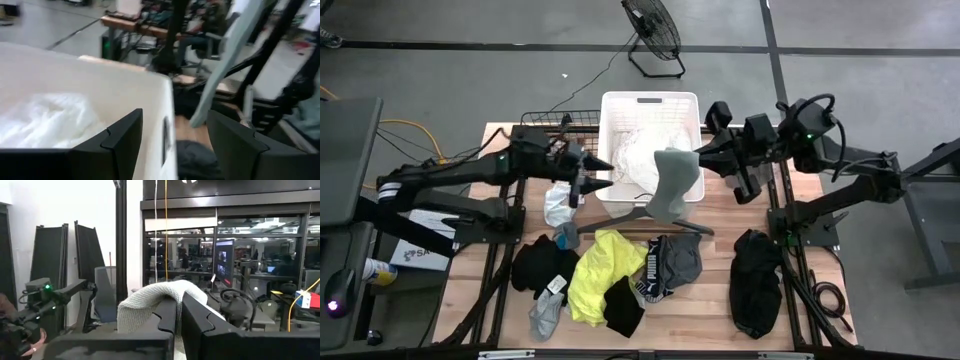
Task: Pick & Place Cloths
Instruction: Put the right grey sock into the black bin
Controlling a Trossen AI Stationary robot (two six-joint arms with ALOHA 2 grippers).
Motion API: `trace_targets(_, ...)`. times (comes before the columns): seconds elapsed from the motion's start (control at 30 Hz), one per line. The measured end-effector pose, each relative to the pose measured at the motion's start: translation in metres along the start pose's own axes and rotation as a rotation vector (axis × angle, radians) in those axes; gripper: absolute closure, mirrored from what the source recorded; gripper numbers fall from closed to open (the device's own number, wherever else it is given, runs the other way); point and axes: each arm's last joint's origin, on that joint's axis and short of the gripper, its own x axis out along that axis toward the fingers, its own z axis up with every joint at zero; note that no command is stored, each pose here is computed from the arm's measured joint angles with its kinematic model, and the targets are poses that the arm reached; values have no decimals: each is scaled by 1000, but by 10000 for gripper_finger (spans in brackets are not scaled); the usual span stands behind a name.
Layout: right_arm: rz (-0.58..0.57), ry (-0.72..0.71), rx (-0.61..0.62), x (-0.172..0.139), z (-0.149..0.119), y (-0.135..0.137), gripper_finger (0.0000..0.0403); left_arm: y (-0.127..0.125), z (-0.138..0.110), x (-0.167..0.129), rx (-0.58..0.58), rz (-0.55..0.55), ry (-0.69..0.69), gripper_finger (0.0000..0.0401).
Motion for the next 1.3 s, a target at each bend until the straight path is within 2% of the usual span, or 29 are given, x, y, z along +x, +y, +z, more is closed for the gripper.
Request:
trace_targets(0.17, 9, 18, 7, 2, -3, -1, 399, 1, 22, 27, 31, -115, -48, 183)
trace_targets(0.33, 17, 22, 7, 2, -4, 0, 399, 3, 42, 50, 57, -133, -61, 183)
trace_targets(0.43, 24, 22, 7, 2, -4, 0, 399, 4, 50, 61, 60, -188, -59, 183)
trace_targets(0.67, 45, 35, 11, 2, -5, 0, 399, -4, 55, 84, 56, -348, -19, 183)
trace_targets(0.97, 45, 47, 14, 2, -6, 0, 399, -18, 60, 90, 101, -482, -70, 183)
trace_targets(1.23, 63, 47, -12, 2, -6, 1, 399, -28, 67, 90, 133, -509, -162, 183)
trace_targets(1.3, 65, 47, -13, 2, -6, 1, 399, -29, 67, 91, 136, -488, -170, 183)
